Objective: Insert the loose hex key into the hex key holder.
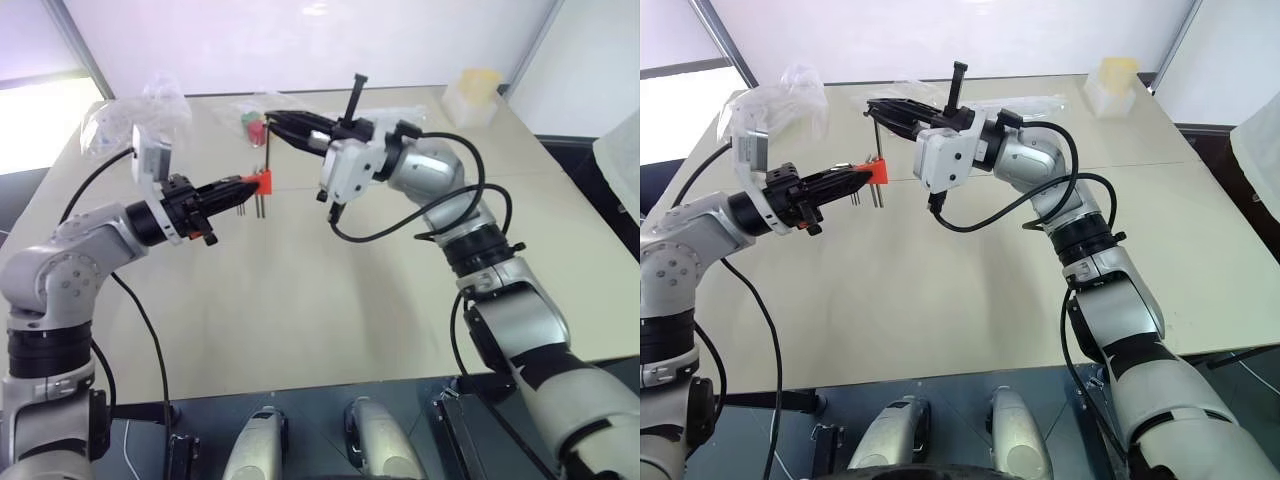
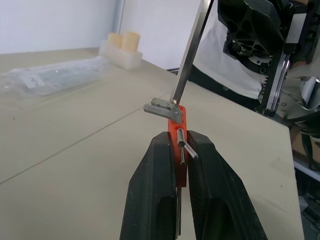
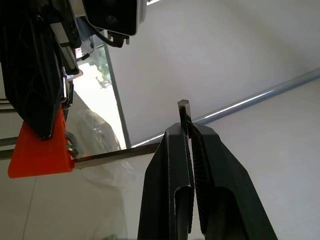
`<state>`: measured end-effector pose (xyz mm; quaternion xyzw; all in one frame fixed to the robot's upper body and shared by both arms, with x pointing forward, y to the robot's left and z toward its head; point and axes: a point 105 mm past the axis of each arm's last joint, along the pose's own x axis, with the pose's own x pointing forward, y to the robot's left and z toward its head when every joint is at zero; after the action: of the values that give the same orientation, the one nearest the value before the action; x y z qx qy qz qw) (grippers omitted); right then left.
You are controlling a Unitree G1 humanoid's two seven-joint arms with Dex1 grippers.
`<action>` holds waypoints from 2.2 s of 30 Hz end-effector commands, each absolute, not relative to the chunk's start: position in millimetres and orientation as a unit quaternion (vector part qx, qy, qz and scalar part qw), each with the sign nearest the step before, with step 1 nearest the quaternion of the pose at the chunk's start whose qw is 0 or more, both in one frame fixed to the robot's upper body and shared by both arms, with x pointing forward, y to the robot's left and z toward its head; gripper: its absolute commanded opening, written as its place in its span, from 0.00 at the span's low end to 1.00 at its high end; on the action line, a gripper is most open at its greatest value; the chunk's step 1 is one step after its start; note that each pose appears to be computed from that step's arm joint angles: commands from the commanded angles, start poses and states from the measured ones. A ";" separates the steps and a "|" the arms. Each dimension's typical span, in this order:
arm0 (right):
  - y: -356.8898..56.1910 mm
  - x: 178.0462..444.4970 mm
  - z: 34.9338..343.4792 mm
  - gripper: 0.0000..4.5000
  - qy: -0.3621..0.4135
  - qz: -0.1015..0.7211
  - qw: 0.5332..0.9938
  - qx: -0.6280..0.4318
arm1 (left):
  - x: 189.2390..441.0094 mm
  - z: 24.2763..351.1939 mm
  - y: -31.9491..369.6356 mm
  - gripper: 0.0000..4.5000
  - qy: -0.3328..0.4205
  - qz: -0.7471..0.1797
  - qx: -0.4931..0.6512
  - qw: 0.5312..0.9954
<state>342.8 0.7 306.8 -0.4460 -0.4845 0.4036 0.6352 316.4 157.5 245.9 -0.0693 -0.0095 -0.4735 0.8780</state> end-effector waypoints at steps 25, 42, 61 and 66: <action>4.2 339.6 309.6 0.01 -0.467 0.434 0.633 -0.439 | 307.7 265.4 152.6 0.00 -0.050 -0.487 -0.048 0.871; 11.1 334.1 312.3 0.01 -0.462 0.459 0.627 -0.428 | 306.5 263.9 150.0 0.00 -0.050 -0.490 -0.049 0.869; 5.2 344.0 309.7 0.01 -0.439 0.454 0.639 -0.439 | 305.0 264.9 150.1 0.00 -0.053 -0.490 -0.050 0.868; 2.2 347.3 308.8 0.01 -0.433 0.449 0.642 -0.446 | 305.0 265.8 150.3 0.00 -0.054 -0.490 -0.050 0.868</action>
<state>349.8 0.6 301.6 -0.4353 -0.4232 0.4532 0.6527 313.9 153.3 245.3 -0.0641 -0.0104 -0.4777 0.8761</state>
